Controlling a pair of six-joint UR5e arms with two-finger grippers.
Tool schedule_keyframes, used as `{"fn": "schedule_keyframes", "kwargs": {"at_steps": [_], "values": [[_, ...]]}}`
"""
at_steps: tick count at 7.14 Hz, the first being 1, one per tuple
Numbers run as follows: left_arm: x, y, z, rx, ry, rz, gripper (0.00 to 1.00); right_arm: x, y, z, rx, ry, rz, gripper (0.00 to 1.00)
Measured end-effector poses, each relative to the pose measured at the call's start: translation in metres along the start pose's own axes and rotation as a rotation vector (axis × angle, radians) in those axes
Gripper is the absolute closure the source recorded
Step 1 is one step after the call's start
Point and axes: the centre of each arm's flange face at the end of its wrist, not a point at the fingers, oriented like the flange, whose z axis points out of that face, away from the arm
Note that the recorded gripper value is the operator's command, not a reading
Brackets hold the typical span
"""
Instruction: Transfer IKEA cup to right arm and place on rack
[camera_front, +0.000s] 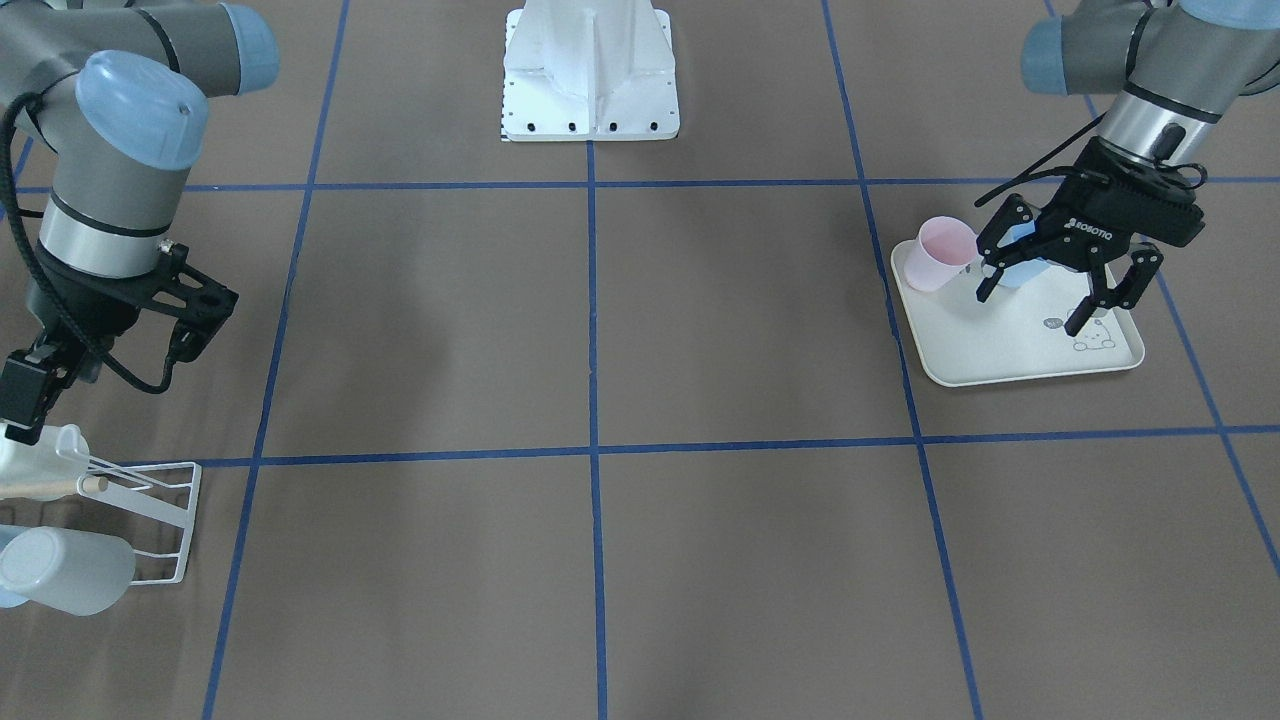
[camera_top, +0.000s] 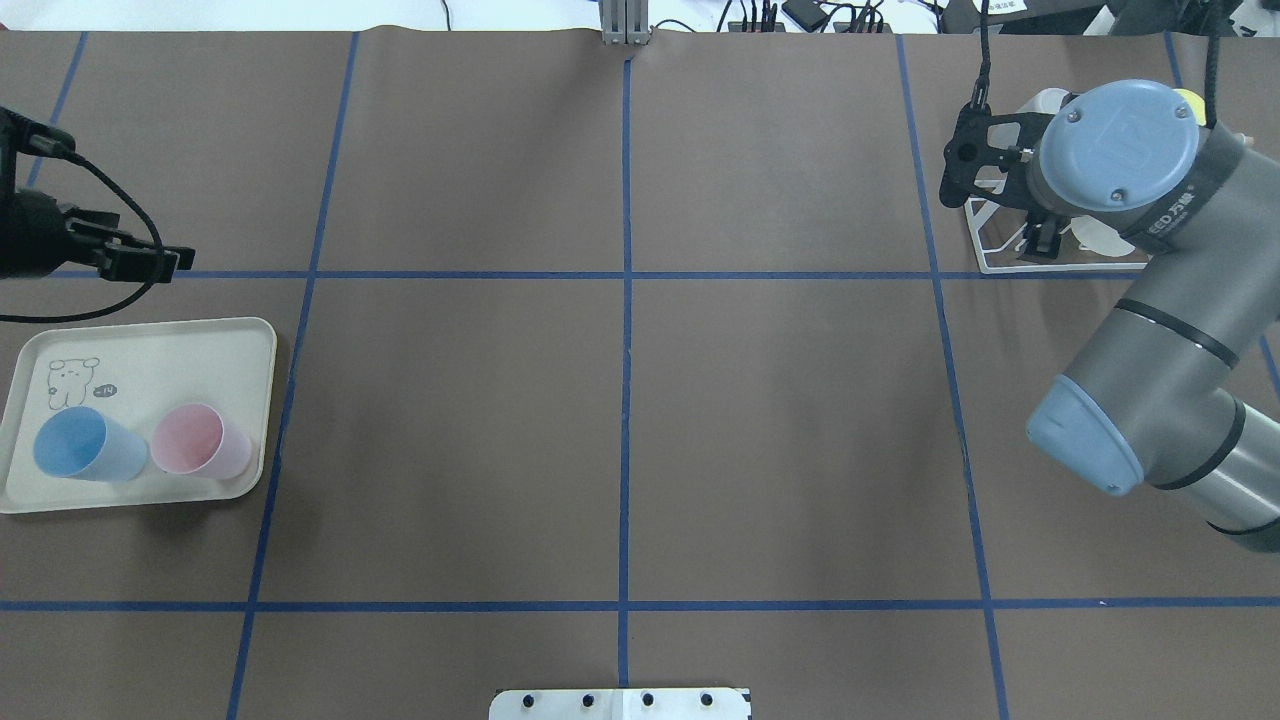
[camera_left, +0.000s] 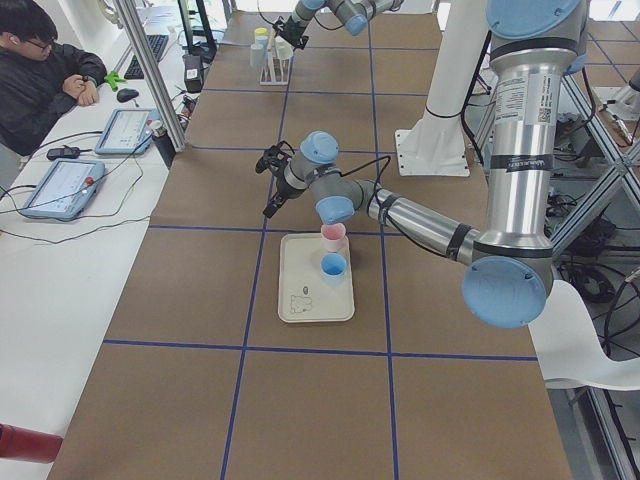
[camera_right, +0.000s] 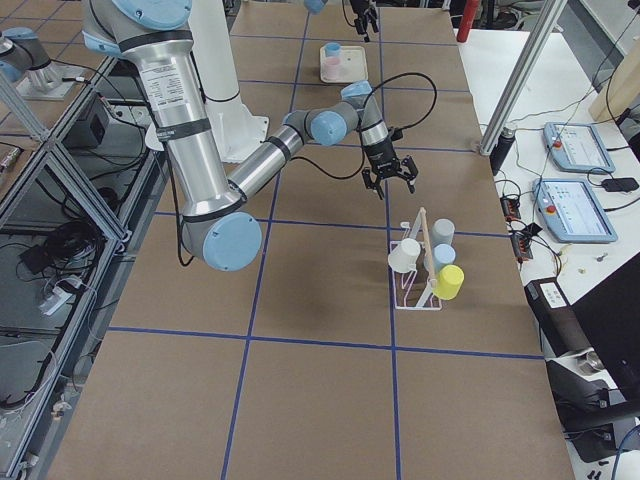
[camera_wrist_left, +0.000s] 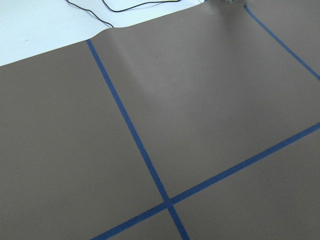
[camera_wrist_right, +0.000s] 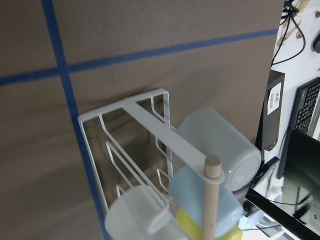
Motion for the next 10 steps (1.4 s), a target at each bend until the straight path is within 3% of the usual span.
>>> {"fn": "schedule_keyframes", "kwargs": {"at_steps": [1,2,3,4,5,7,8,10], "values": [[-0.014,0.024,-0.004,-0.012,-0.009,0.007,0.00,-0.009,-0.010,-0.010,0.110,-0.095,0.155,0.02],[-0.030,0.054,-0.012,-0.021,-0.014,0.010,0.00,-0.019,-0.020,-0.022,0.205,-0.226,0.308,0.02],[-0.042,0.080,-0.018,-0.033,-0.016,0.011,0.00,-0.028,-0.027,-0.034,0.266,-0.345,0.420,0.02],[-0.047,0.101,-0.019,-0.058,-0.016,0.012,0.00,-0.036,-0.032,-0.042,0.299,-0.423,0.481,0.02],[-0.049,0.121,-0.013,-0.098,-0.015,0.015,0.00,-0.042,-0.035,-0.045,0.311,-0.459,0.503,0.02],[-0.052,0.154,0.006,-0.167,-0.008,0.024,0.00,-0.047,-0.037,-0.044,0.313,-0.477,0.512,0.02],[-0.056,0.168,0.015,-0.178,0.003,0.033,0.08,-0.047,-0.037,-0.043,0.312,-0.477,0.513,0.02],[-0.068,0.187,0.024,-0.174,0.016,0.042,0.91,-0.047,-0.036,-0.042,0.309,-0.475,0.514,0.02]]}}
